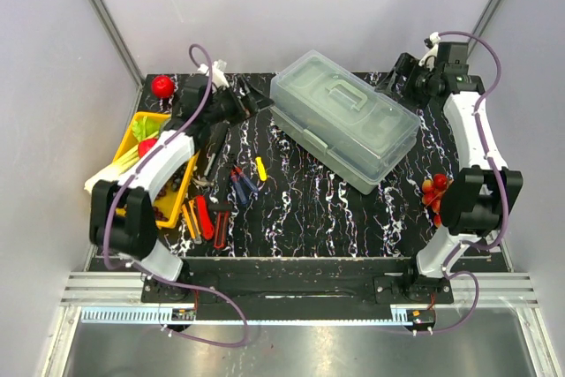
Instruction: Pack the tool kit
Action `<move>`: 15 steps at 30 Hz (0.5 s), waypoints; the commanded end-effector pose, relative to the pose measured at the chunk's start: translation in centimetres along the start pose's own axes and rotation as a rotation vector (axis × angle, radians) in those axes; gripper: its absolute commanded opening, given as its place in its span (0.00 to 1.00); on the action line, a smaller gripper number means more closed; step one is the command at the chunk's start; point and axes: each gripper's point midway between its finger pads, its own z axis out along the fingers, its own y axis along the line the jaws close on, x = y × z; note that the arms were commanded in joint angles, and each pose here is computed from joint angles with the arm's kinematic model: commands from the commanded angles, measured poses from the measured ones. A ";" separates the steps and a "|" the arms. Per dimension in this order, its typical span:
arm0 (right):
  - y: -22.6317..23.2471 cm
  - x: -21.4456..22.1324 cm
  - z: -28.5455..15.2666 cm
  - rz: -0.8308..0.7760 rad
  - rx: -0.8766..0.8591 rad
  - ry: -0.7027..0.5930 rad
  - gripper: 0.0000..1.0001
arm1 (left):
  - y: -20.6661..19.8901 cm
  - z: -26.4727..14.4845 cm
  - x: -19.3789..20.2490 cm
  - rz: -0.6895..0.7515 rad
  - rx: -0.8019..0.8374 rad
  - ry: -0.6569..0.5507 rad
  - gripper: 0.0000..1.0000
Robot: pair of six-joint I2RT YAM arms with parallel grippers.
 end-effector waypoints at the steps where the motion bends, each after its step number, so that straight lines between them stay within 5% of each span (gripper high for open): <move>1: 1.7 2.1 -1.5 -0.019 -0.102 0.054 0.91 | -5.1 2.6 -4.1 0.023 0.183 -0.079 0.99; 15: 2.4 7.6 -4.6 0.100 -0.134 0.131 0.91 | -6.5 11.9 -3.0 -0.011 0.300 0.026 0.82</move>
